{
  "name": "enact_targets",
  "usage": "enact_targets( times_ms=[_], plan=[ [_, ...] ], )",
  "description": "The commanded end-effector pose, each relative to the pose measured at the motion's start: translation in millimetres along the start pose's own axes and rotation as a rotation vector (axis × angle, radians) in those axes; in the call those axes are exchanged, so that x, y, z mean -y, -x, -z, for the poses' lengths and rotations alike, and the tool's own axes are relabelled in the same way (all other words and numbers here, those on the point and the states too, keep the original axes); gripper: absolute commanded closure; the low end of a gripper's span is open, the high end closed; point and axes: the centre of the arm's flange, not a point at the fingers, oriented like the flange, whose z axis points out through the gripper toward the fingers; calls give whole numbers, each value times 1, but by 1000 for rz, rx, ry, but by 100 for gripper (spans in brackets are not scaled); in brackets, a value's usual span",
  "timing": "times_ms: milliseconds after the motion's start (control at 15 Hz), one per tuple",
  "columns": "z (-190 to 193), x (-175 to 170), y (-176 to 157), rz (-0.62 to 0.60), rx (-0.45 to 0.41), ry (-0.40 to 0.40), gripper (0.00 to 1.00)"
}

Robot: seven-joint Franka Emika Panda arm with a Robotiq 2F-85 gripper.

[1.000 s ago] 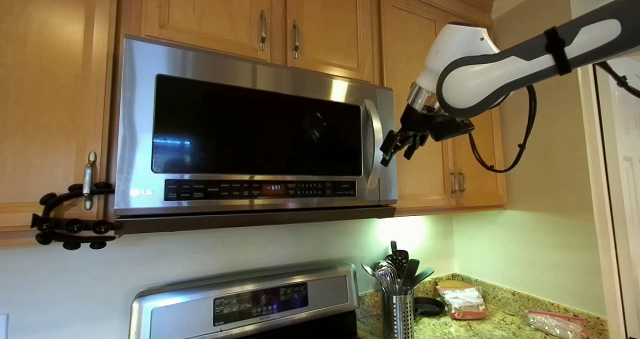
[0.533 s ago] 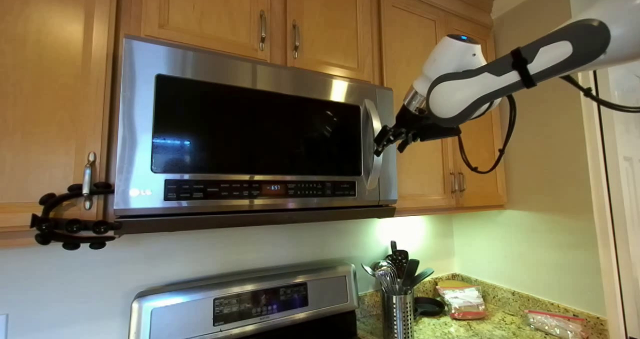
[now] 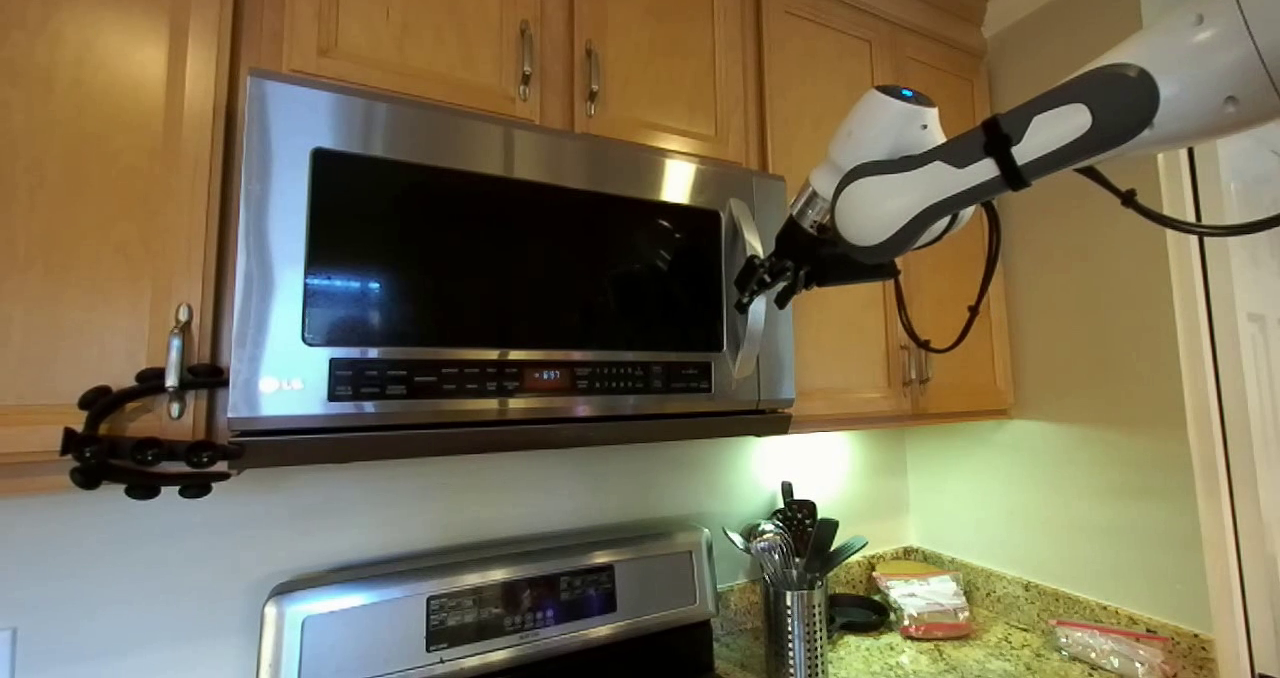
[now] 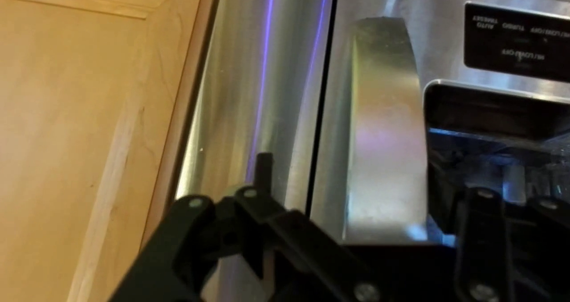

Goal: Open the microwave door

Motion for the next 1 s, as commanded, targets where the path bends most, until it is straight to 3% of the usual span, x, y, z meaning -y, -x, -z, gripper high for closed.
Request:
enact_targets(
  times_ms=[0, 400, 667, 933],
  plan=[
    [-2, 2, -6, -31, -26, -2, 47],
    [-2, 14, 0, -36, -23, -38, 85],
    [-2, 18, 6, -30, -4, -44, 86],
    [16, 43, 17, -6, 38, -27, 86]
  ],
)
